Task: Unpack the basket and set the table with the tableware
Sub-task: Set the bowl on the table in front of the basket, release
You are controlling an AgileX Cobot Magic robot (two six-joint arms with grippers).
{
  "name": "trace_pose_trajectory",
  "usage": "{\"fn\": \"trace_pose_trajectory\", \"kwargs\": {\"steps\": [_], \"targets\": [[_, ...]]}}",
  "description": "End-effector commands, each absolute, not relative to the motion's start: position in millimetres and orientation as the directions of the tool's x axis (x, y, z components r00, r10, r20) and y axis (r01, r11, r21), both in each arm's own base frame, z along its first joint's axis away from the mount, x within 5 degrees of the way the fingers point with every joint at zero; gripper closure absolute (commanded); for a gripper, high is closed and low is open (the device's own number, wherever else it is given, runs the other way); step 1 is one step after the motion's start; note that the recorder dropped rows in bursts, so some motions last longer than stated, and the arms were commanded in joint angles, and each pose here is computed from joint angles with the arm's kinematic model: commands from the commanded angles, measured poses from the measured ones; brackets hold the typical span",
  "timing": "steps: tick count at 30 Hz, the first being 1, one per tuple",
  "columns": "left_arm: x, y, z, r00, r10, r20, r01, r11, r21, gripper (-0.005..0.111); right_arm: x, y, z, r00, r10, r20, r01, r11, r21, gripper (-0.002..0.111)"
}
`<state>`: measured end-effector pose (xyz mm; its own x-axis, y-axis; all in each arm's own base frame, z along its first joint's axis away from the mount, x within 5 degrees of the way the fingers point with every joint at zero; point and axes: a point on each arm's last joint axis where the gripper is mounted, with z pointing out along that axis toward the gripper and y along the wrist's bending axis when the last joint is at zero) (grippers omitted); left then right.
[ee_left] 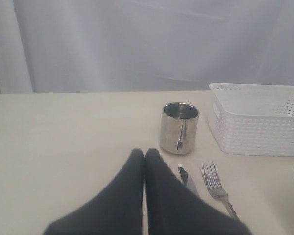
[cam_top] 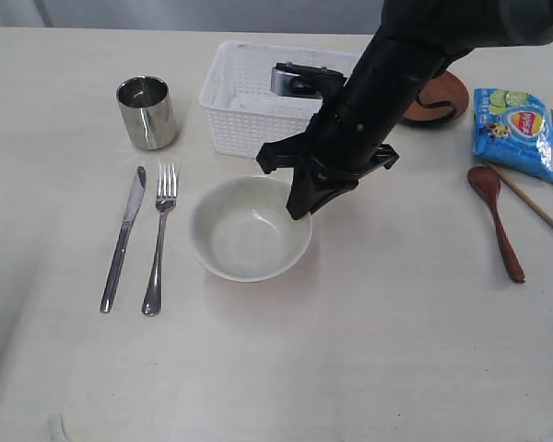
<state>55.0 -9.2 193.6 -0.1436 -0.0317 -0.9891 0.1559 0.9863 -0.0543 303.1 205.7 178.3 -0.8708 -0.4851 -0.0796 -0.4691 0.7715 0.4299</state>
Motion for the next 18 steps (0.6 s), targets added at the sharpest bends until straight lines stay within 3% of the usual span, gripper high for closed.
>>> {"fn": "trace_pose_trajectory", "kwargs": {"steps": [1, 10, 16, 18], "targets": [[55, -9, 194, -0.133, -0.036, -0.99, 0.158, 0.986, -0.057, 0.107, 312, 199, 174, -0.882, -0.456, -0.115, -0.465, 0.807, 0.364, 0.109], [55, -9, 194, -0.133, -0.036, -0.99, 0.158, 0.986, -0.057, 0.107, 312, 199, 146, -0.885, -0.466, -0.004, -0.436, 0.823, 0.364, 0.109], [55, -9, 194, -0.133, -0.036, -0.99, 0.158, 0.986, -0.057, 0.107, 311, 200, 145, -0.884, -0.467, -0.001, -0.433, 0.819, 0.376, 0.108], [55, -9, 194, -0.133, -0.036, -0.99, 0.158, 0.986, -0.057, 0.107, 311, 199, 145, -0.881, -0.474, -0.001, -0.441, 0.819, 0.368, 0.104]]}}
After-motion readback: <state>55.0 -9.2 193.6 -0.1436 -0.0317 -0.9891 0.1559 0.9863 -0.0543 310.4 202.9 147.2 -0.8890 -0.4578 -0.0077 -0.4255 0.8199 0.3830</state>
